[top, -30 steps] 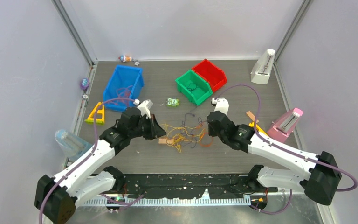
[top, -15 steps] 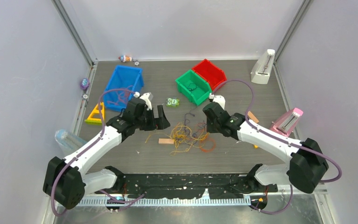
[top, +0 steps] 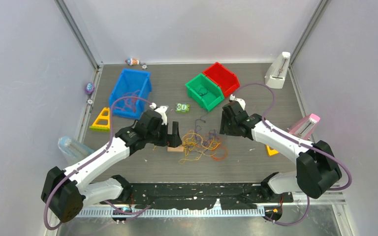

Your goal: Untangle the cables

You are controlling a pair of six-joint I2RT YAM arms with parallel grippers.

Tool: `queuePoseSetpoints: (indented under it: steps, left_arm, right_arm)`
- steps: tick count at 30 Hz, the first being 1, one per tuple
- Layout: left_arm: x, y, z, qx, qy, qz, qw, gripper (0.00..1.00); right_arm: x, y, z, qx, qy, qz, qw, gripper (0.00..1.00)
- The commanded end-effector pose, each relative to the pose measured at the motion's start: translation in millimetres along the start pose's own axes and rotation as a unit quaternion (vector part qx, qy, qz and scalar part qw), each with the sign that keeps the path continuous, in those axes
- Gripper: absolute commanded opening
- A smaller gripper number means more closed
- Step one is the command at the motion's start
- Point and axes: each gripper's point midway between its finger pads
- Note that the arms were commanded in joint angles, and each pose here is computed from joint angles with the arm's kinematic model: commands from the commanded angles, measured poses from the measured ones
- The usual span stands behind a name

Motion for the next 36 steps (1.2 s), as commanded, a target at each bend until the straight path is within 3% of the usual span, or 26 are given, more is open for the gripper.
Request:
queuePoseSetpoints:
  steps: [1, 3, 5, 12, 28, 36]
  left_arm:
    - [7, -3, -2, -0.009, -0.016, 0.01, 1.0, 0.94]
    - [9, -6, -1, -0.008, -0.017, 0.019, 1.0, 0.94]
    - [10, -10, 1, -0.004, -0.015, 0.026, 1.0, 0.94]
    - [8, -31, 16, 0.002, -0.008, 0.053, 0.999, 0.92]
    - [-27, -60, 43, 0.033, 0.012, 0.081, 0.996, 0.89]
    - [-56, -67, 38, 0.058, 0.013, 0.066, 0.996, 0.83]
  right_arm:
    - [3, -11, -3, 0.011, -0.018, -0.004, 1.0, 0.75]
    - [6, -17, -3, 0.025, -0.027, 0.003, 0.999, 0.88]
    - [11, -20, -4, 0.041, -0.037, 0.002, 0.998, 0.91]
    - [21, -15, -11, 0.108, -0.07, -0.033, 0.991, 0.9]
    - [9, 6, -20, 0.128, -0.089, -0.08, 0.985, 0.85]
    - [-4, 55, 5, 0.182, -0.036, -0.197, 0.963, 0.82]
Point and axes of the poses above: each gripper's point midway between its finger pads, its own x axis back along the fingers, its own y axis along the line the jaws close on, z = x × y, and after that the axes turned 10 degrees about x, right-handed
